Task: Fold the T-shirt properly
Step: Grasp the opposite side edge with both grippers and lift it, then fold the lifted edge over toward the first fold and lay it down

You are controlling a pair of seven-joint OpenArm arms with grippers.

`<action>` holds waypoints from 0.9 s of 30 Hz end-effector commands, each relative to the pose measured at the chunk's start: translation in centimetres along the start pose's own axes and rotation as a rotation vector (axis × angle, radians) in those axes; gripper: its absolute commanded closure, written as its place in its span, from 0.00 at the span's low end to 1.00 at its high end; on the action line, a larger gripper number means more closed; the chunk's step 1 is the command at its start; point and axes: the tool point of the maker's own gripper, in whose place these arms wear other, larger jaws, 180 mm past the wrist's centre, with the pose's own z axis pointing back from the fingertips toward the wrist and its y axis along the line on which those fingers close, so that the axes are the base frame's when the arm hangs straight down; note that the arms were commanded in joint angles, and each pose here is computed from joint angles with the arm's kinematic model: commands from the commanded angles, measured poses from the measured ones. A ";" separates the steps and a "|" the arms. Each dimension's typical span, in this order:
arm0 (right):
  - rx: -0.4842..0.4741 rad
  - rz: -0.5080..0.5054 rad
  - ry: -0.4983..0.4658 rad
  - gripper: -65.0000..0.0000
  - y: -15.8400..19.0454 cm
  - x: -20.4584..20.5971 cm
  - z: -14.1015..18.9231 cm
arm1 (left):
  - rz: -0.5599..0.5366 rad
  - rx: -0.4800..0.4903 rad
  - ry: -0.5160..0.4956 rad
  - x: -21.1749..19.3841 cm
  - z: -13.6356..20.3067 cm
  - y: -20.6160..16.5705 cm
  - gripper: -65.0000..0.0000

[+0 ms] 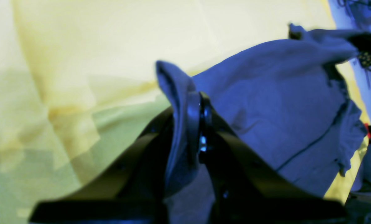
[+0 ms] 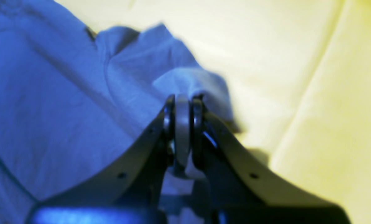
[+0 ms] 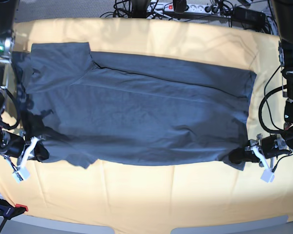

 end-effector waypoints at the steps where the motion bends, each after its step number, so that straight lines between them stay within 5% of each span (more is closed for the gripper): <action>1: -0.020 0.038 -0.065 1.00 -0.7 2.3 1.7 | -0.034 -0.011 -0.072 3.0 1.1 -0.5 1.00; 9: -0.029 0.075 -0.014 1.00 -0.7 0.7 3.1 | 0.043 -0.172 0.013 1.5 1.4 -3.4 1.00; 27: 0.032 0.033 0.134 1.00 0.2 -2.0 3.5 | 0.048 -0.073 0.171 -2.0 5.5 -0.4 1.00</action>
